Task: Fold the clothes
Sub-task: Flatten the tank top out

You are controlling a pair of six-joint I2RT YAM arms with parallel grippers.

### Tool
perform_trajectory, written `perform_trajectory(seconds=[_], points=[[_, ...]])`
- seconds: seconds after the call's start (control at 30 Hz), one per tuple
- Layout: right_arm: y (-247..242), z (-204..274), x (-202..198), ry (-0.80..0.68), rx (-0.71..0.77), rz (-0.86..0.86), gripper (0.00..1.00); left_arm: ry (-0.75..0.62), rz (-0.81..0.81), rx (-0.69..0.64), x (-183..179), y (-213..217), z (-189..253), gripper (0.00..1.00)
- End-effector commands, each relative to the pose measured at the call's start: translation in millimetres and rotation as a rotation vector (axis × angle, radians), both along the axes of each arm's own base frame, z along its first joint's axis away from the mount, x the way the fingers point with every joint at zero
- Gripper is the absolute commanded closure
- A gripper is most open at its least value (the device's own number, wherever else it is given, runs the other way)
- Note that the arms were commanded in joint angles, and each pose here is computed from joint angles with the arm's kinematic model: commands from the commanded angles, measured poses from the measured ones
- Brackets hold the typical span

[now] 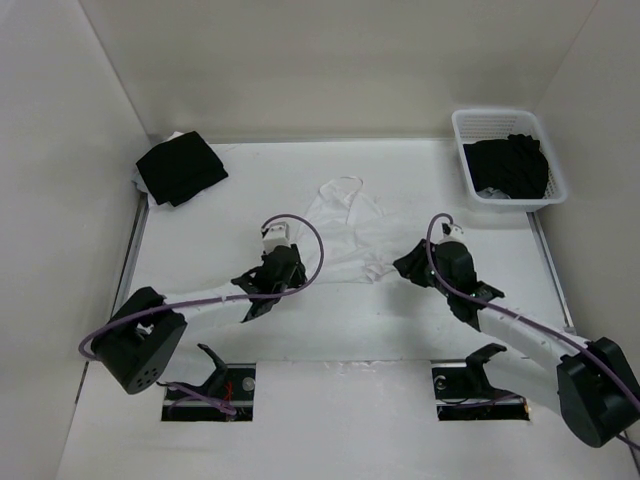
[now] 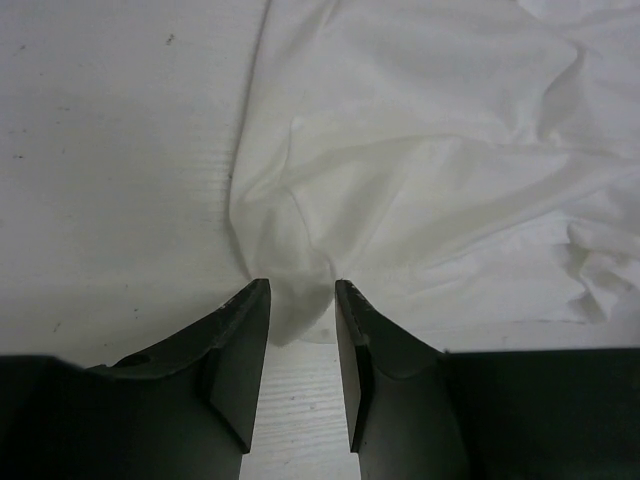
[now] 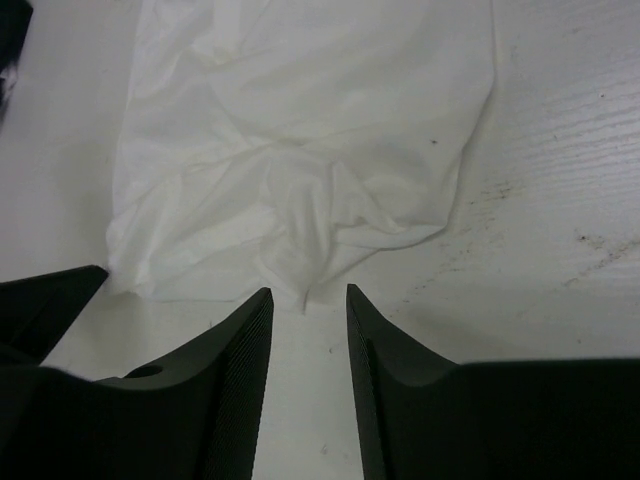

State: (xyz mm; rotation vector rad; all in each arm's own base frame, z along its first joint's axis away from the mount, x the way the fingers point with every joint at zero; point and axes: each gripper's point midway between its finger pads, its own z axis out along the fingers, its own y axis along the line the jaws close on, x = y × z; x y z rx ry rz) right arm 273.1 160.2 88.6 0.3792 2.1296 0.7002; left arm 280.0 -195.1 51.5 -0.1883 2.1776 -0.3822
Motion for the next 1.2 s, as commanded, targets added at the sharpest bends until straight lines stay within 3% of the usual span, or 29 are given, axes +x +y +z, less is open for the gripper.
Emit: perform_trajectory(seconds=[0.0,0.13,0.17,0.23,0.37,0.47,0.5,0.6,0.63,0.83,0.87,0.97,1.07,1.17], points=[[0.8,-1.4,7.8,-0.020,0.015,-0.028,0.56,-0.055,-0.064,-0.049,11.3,-22.9,14.0,0.71],[-5.1,-14.2,11.5,0.020,-0.002,-0.059,0.55,-0.033,-0.076,-0.054,11.7,-25.4,9.6,0.80],[-4.2,-18.4,13.5,0.034,-0.011,-0.061,0.55,-0.026,-0.070,-0.058,12.2,-23.8,8.7,0.88],[-3.3,-22.9,18.1,0.047,-0.017,-0.066,0.55,-0.036,-0.048,-0.086,14.0,-19.8,15.8,0.94],[0.8,-30.9,28.4,0.076,-0.021,-0.060,0.58,-0.092,-0.021,-0.221,11.8,-11.3,55.5,0.96],[9.7,-36.0,41.4,0.089,-0.013,-0.059,0.60,-0.060,-0.013,-0.325,3.1,3.0,68.2,0.96],[10.9,-37.6,43.4,0.093,-0.008,-0.063,0.63,-0.050,-0.011,-0.340,1.7,5.0,67.6,0.96],[14.0,-41.2,49.9,0.094,0.011,-0.077,0.91,0.006,0.010,-0.418,-5.6,15.6,57.5,0.96],[12.2,-39.5,48.7,0.090,0.009,-0.082,0.96,0.017,0.019,-0.436,-7.2,19.1,54.9,0.96],[-27.8,-18.9,15.1,0.063,-0.027,-0.204,1.00,0.099,0.102,-0.518,-21.3,47.4,25.1,0.95],[-34.3,-17.4,7.9,0.068,-0.023,-0.229,0.97,0.116,0.103,-0.518,-25.6,47.9,18.5,0.94],[-28.2,-9.9,-7.1,0.073,0.009,-0.195,0.57,0.143,0.099,-0.504,-33.3,46.6,4.9,0.94],[0.6,-3.8,-15.0,0.089,0.011,-0.078,0.50,0.153,0.099,-0.505,-33.9,45.5,-0.7,0.94],[23.8,-2.8,-16.1,0.100,-0.003,-0.019,0.49,0.147,0.087,-0.511,-32.8,42.4,0.1,0.94]])
